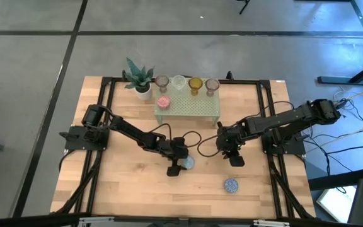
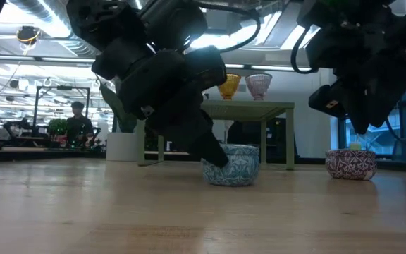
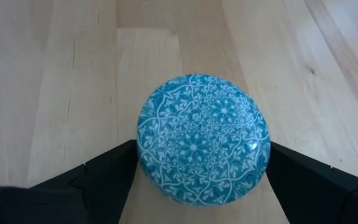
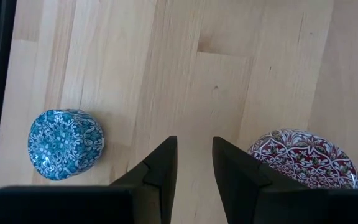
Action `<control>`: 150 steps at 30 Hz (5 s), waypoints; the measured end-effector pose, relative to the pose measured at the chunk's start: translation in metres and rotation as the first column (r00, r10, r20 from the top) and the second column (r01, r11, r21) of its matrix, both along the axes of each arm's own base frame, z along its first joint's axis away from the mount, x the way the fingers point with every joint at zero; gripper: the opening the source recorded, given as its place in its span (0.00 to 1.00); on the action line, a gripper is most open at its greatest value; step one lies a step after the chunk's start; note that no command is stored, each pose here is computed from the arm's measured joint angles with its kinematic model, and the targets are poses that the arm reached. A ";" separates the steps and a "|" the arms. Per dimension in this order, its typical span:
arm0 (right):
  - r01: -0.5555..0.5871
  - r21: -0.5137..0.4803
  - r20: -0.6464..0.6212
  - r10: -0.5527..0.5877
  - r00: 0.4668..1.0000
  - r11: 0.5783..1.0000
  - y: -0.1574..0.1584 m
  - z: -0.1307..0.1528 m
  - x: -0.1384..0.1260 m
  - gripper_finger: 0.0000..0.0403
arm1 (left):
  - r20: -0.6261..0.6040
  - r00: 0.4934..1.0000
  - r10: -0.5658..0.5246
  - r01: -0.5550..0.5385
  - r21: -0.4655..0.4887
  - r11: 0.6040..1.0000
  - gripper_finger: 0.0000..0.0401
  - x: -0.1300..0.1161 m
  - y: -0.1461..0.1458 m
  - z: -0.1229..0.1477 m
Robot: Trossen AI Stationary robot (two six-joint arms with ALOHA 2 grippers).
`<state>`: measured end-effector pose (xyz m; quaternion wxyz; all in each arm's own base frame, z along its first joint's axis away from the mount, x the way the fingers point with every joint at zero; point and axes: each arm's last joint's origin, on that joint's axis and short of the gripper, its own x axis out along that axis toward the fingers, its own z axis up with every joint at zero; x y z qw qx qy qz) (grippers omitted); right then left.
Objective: Pick & Place candle stick holders
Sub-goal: Put the light blue scented candle on the shelf
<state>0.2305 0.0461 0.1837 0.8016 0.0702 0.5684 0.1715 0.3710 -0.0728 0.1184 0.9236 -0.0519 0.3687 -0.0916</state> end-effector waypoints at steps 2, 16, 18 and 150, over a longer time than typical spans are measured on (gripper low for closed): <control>0.000 0.000 0.000 0.000 1.000 1.000 0.000 0.000 0.000 0.26 | 0.014 1.000 -0.007 0.007 0.007 1.000 0.84 0.001 0.000 0.001; -0.001 0.000 0.000 0.001 1.000 1.000 0.000 0.000 0.000 0.26 | 0.074 0.997 -0.027 0.025 0.022 0.999 0.84 0.004 -0.001 0.005; 0.000 0.000 0.000 0.000 1.000 1.000 0.000 0.000 0.000 0.26 | 0.072 0.997 -0.025 0.024 0.021 0.999 0.84 0.004 -0.001 0.004; -0.027 -0.003 -0.001 0.027 1.000 1.000 0.000 0.000 -0.001 0.26 | -0.024 0.666 0.745 -0.724 0.218 0.654 0.75 -0.013 0.165 0.138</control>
